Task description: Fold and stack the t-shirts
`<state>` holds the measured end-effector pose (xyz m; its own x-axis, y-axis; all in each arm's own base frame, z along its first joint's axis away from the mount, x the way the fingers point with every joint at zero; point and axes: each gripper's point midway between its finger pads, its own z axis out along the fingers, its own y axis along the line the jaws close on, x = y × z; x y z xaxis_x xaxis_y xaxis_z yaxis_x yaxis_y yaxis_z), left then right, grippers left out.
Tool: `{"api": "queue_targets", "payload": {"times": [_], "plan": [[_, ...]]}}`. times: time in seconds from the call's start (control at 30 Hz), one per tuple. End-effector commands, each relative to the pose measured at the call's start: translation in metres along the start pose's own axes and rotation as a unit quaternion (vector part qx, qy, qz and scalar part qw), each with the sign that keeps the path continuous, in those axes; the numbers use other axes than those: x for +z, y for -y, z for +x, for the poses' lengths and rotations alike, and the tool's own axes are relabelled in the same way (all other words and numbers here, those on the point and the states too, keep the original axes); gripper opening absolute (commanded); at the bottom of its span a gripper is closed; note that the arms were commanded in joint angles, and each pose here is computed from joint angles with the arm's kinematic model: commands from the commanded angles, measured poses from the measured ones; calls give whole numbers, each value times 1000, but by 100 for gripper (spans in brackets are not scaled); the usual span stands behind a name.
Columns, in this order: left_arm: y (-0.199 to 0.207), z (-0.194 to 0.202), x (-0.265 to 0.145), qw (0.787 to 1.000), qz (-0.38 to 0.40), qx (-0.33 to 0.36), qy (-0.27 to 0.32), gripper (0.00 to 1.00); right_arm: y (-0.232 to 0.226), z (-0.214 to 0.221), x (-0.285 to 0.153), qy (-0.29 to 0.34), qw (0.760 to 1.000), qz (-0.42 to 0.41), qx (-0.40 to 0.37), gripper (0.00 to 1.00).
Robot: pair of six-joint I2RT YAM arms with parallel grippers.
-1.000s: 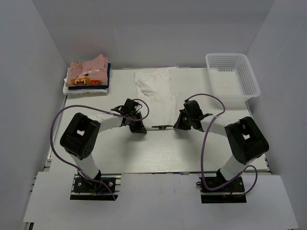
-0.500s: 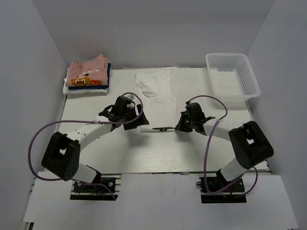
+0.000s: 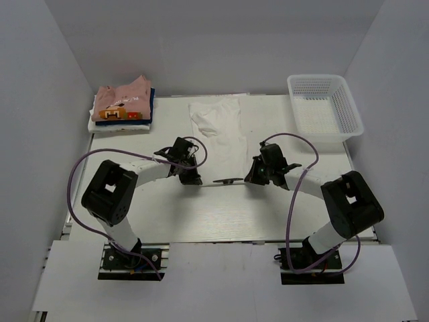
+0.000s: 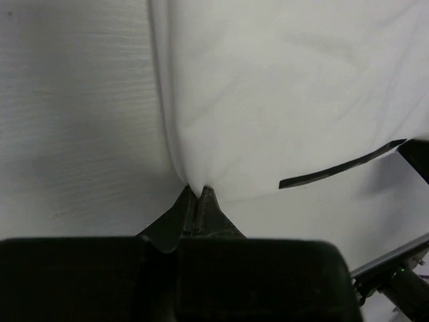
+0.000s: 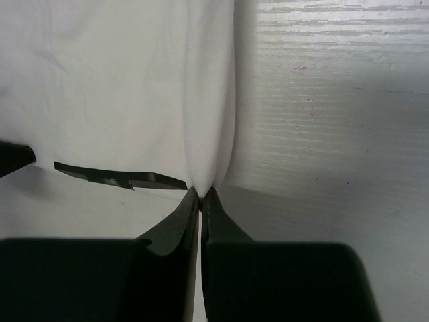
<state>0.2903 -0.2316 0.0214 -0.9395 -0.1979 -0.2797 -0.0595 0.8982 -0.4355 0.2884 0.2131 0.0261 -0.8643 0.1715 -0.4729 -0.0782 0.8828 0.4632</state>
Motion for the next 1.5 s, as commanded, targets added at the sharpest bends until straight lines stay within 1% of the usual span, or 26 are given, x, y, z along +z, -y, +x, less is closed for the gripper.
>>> {"api": "queue_targets", "payload": {"times": [0.0, 0.1, 0.13, 0.17, 0.23, 0.3, 0.33, 0.37, 0.4, 0.53, 0.6, 0.63, 0.7, 0.73, 0.83, 0.87, 0.97, 1.07, 1.1, 1.13, 1.2, 1.33, 1.37, 1.4, 1.43, 1.47], "plan": [[18, 1, -13, 999, 46, 11, 2, 0, -2, 2, -9, 5, 1000, -5, -10, 0], [22, 12, -33, 997, 74, 11, 6, 0, -8, 0, -21, 13, 1000, -17, -13, 0], [19, 22, -37, 997, 73, 9, 0, 0, -6, 6, -27, 2, 1000, -12, -14, 0], [24, 23, -52, 996, 89, 13, 10, 0, -13, 4, -36, 9, 1000, -21, -19, 0], [25, 31, -66, 995, 99, 16, 17, 0, -10, 13, -47, -5, 1000, -11, -24, 0], [32, 30, -83, 992, 120, 22, 32, 0, -20, 9, -69, 12, 999, -25, -37, 0], [39, 27, -101, 989, 138, 28, 52, 0, -29, 1, -87, 32, 998, -38, -44, 0], [43, 29, -109, 987, 145, 34, 55, 0, -34, 0, -93, 36, 997, -46, -55, 0], [46, 27, -116, 985, 154, 33, 65, 0, -33, 2, -98, 30, 997, -43, -58, 0], [57, 11, -145, 979, 168, 38, 113, 0, -62, -21, -128, 59, 991, -87, -77, 0], [59, 1, -153, 977, 161, 36, 135, 0, -70, -26, -130, 57, 990, -100, -84, 0], [60, -8, -158, 976, 152, 34, 154, 0, -84, -39, -138, 71, 986, -118, -92, 0], [60, -17, -164, 974, 143, 30, 173, 0, -89, -45, -133, 67, 986, -120, -97, 0], [60, -31, -172, 971, 135, 24, 198, 0, -99, -61, -140, 84, 983, -127, -102, 0], [62, -48, -178, 969, 119, 10, 217, 0, -110, -80, -136, 87, 983, -124, -103, 0], [54, -56, -174, 970, 89, -3, 228, 0, -108, -83, -131, 85, 984, -120, -101, 0], [51, -83, -180, 965, 48, -17, 259, 0, -118, -108, -128, 97, 983, -124, -95, 0], [45, -99, -178, 962, 9, -13, 274, 0, -117, -123, -117, 92, 985, -116, -87, 0], [51, -110, -185, 958, 6, -16, 288, 0, -125, -137, -123, 105, 982, -126, -90, 0], [43, -120, -179, 955, -20, -15, 294, 0, -121, -135, -109, 85, 985, -122, -87, 0], [46, -138, -184, 950, -32, -17, 310, 0, -125, -150, -110, 94, 983, -128, -88, 0], [39, -157, -158, 954, -62, -14, 294, 0, -122, -158, -87, 61, 986, -135, -78, 0], [37, -171, -159, 952, -64, -19, 299, 0, -115, -160, -73, 50, 988, -128, -72, 0], [31, -176, -143, 955, -78, -22, 287, 0, -115, -167, -71, 51, 987, -133, -69, 0], [28, -182, -138, 955, -85, -21, 285, 0, -113, -170, -69, 49, 988, -132, -66, 0], [24, -193, -140, 953, -90, -29, 288, 0, -108, -169, -53, 30, 989, -136, -59, 0]]}}
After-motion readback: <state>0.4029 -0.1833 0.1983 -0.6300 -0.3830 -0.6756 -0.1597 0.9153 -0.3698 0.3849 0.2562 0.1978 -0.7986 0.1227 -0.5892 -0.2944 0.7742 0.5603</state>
